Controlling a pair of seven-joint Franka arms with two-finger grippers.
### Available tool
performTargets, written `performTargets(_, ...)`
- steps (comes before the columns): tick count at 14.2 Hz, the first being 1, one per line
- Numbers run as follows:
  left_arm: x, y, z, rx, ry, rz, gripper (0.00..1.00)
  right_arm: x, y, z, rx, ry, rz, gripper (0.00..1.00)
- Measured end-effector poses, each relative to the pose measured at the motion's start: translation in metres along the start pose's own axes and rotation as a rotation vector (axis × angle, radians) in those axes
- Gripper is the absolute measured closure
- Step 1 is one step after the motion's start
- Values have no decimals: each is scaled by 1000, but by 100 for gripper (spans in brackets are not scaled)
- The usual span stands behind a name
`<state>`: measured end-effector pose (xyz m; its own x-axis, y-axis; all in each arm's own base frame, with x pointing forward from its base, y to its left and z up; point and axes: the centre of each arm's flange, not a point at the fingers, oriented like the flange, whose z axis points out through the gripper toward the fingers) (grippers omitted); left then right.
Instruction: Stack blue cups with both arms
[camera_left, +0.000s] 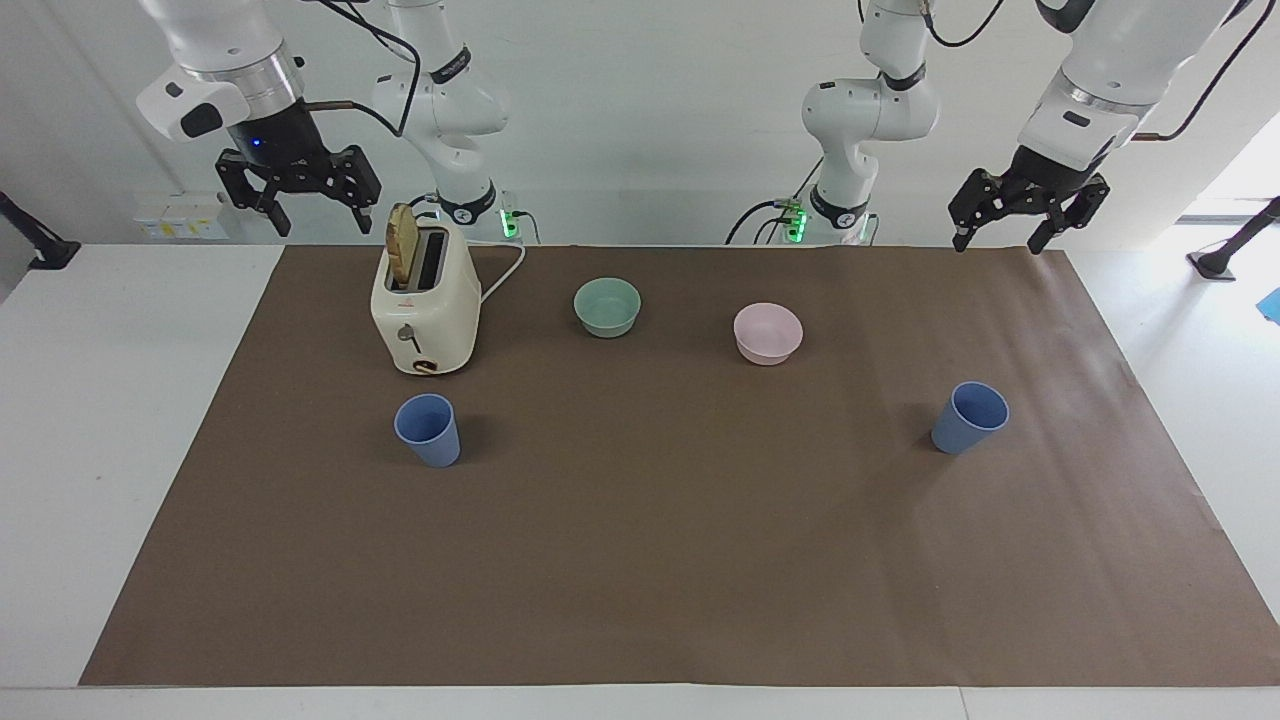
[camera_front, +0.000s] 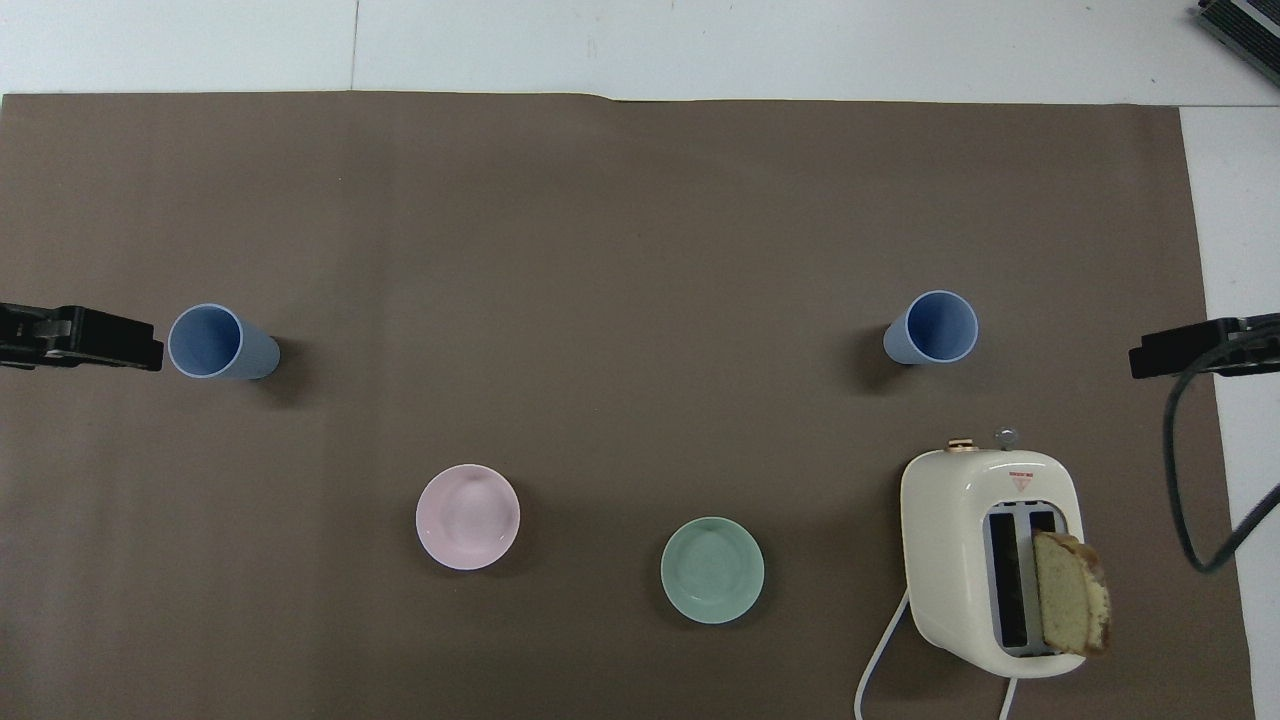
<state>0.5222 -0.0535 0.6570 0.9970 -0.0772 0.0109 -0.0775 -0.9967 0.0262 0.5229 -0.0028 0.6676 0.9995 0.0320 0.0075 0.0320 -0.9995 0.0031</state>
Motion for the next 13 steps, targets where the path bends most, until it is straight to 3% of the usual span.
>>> performTargets(13,0,-7,3,0,-8,-12,0,0,0,0,0,0,0,0)
